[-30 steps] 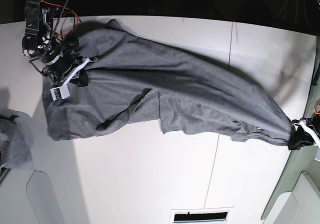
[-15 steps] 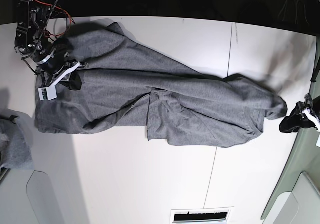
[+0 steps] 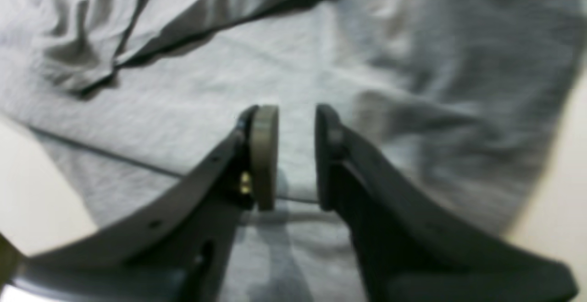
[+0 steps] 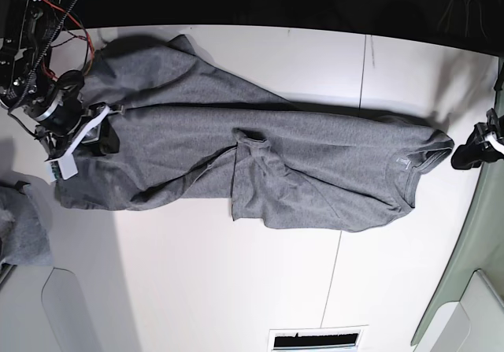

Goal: Layout the t-shirt on the table in an organized manner, then fold the t-shirt properly
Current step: 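Grasp the collar end with the left gripper and pull it away from the right gripper, then grasp the shirt ends with both grippers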

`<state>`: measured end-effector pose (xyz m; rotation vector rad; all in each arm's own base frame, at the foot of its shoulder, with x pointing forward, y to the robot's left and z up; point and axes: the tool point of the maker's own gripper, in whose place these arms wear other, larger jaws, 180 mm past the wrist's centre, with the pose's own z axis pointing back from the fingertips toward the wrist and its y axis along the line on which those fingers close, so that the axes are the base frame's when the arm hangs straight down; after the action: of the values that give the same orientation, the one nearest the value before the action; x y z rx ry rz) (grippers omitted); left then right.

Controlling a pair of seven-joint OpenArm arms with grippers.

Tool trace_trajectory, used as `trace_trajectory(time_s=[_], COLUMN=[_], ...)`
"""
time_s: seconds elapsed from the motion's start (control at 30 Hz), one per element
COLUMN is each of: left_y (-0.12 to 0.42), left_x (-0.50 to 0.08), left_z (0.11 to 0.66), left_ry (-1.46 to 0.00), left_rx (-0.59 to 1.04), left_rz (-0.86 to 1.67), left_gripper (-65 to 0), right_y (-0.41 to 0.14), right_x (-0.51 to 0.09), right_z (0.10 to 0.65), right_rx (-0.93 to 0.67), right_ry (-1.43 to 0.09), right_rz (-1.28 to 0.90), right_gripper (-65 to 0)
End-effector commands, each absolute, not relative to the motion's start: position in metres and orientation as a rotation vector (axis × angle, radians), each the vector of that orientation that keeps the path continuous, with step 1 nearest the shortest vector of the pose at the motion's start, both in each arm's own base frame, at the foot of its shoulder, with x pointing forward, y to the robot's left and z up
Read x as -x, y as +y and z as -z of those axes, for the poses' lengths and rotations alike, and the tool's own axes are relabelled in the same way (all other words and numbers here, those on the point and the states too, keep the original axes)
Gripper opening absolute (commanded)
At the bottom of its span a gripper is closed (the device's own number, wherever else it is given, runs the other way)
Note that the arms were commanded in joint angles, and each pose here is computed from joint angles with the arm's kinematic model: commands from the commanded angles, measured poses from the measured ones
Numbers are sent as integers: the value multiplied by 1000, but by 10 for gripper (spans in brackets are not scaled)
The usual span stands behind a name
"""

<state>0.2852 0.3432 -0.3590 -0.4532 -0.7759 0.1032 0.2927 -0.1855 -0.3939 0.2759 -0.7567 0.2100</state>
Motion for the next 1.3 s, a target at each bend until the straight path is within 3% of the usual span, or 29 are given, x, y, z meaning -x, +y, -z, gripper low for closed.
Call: trace_trajectory(time_s=[0.0, 0.07, 0.13, 0.23, 0.4, 0.47, 0.67, 1.07, 1.27], left_y=[350, 349, 347, 345, 355, 354, 337, 302, 293], left_x=[-287, -273, -264, -254, -243, -240, -235, -259, -281], left_z=[347, 359, 367, 379, 393, 396, 409, 419, 417], left_ry=[-804, -766, -741, -719, -713, -716, -711, -803, -830], left_rx=[445, 443, 447, 434, 338, 338, 377, 409, 368], left_rz=[-91, -100, -109, -115, -88, -95, -123, -134, -40], left_gripper=[-394, -394, -393, -393, -282, -278, -278, -278, -278], right_y=[-199, -213, -228, -258, -296, -297, -270, -169, -143], right_x=[-297, -290, -280, -260, -222, -204, -171, -174, -180], right_z=[383, 385, 388, 392, 392, 400, 419, 447, 450], right_rx=[-261, -248, -226, -175, -157, -159, -261, -422, -457], right_ry=[-795, -793, -783, -760, -722, -681, -610, -597, -599], right_rz=[-186, -146, -106, -48, 41, 42, 60, -2, -8], right_gripper=[-425, -341, -304, -305, -305, -305, -305, -305, -305])
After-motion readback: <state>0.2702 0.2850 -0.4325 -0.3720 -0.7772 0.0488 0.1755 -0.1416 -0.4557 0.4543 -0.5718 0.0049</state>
